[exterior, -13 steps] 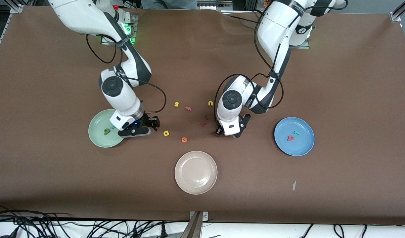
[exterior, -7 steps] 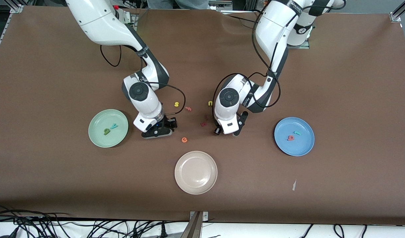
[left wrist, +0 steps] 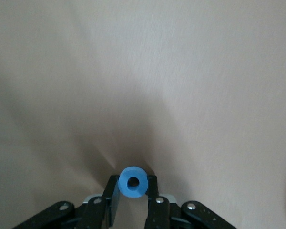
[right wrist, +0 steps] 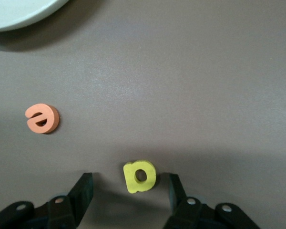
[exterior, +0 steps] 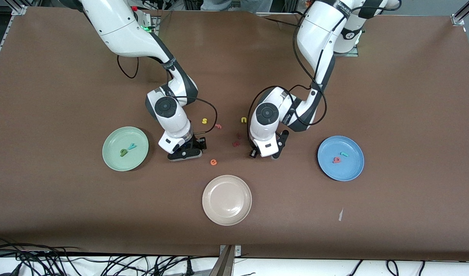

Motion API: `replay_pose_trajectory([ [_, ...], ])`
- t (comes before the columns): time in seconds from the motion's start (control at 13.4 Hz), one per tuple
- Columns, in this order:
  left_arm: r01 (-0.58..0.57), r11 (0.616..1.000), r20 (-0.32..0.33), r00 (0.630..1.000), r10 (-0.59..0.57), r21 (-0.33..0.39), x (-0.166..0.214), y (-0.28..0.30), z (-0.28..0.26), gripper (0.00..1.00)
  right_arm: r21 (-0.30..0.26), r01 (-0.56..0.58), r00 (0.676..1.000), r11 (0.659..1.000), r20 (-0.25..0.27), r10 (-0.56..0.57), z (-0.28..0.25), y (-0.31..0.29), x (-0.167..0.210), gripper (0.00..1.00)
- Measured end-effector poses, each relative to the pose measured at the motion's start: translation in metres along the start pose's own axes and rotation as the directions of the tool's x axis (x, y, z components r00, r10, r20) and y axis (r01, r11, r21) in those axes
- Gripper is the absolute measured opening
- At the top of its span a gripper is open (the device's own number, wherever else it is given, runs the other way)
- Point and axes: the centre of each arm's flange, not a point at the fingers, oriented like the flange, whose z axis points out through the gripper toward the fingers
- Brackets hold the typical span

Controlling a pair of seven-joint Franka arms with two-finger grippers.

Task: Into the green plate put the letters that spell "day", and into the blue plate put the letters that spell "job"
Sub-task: 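Drop the blue ring on the blue plate while the right drops yellow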

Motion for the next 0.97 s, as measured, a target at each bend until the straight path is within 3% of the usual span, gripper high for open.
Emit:
replay_pose_trajectory([
  [0.07,-0.021,1.000,-0.006,1.000,0.021,0.016,0.020,0.003,-0.001,0.28,-0.001,0.001,1.000,1.000,-0.001,-0.001,0.000,0.000,0.000,0.66],
  [0.15,-0.054,0.998,-0.006,0.999,0.054,0.034,0.043,0.006,-0.005,0.28,-0.001,0.001,1.000,1.000,-0.002,-0.001,0.000,0.000,0.000,0.66],
  [0.3,-0.152,0.986,0.007,0.988,0.152,0.075,0.093,0.009,-0.020,0.28,-0.004,0.003,1.000,1.000,-0.005,-0.003,-0.001,0.002,0.002,0.50],
  [0.37,-0.207,0.974,0.020,0.978,0.206,0.095,0.117,0.008,-0.031,0.28,-0.005,0.003,1.000,1.000,-0.005,-0.003,-0.001,0.002,0.002,0.50],
  [0.52,-0.331,0.934,0.064,0.943,0.326,0.134,0.163,0.002,-0.057,0.28,-0.010,0.005,1.000,1.000,-0.009,-0.005,-0.001,0.005,0.003,0.35],
  [0.67,-0.485,0.861,0.127,0.874,0.469,0.157,0.204,-0.008,-0.077,0.28,-0.010,0.008,1.000,1.000,-0.014,-0.008,-0.004,0.004,0.004,0.30],
  [0.97,-0.744,0.642,0.216,0.669,0.712,0.185,0.281,-0.038,-0.062,0.28,-0.031,0.044,0.999,0.999,-0.019,-0.045,-0.007,0.017,0.010,0.29],
])
